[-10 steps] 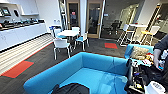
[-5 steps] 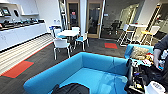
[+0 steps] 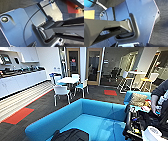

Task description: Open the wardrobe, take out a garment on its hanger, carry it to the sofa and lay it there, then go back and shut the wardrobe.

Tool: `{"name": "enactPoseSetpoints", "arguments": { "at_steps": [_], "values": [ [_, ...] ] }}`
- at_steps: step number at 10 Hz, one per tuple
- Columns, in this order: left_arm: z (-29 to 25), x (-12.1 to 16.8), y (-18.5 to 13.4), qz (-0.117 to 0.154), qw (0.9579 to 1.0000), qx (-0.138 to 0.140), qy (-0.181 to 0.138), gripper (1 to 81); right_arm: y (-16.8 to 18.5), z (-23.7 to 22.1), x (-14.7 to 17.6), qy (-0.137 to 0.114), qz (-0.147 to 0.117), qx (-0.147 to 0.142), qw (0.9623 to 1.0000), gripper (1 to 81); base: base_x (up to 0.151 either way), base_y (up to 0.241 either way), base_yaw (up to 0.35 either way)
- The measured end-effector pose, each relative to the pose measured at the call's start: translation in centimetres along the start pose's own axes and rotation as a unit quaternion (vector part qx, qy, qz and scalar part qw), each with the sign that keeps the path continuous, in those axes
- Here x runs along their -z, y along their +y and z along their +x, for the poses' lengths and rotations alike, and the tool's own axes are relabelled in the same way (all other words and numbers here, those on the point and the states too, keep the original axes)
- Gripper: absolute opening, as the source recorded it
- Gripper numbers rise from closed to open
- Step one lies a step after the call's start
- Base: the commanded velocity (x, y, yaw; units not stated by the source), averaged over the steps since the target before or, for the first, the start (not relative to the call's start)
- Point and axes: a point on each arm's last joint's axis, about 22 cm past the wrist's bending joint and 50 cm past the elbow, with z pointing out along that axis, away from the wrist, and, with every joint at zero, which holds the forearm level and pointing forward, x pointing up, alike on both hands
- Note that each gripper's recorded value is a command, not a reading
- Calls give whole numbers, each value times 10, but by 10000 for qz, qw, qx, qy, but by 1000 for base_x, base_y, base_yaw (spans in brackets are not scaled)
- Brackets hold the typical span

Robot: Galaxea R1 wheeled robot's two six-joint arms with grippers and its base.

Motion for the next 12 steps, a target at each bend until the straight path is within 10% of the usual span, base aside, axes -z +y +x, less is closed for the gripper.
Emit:
{"name": "enactPoseSetpoints", "arguments": {
  "at_steps": [12],
  "values": [
    [5, -3, 6, -34, 10000, -31, 20, 811, -1, 10, -1, 58, 8, 28, 10000, 811, -13, 0, 0]
  ]
}}
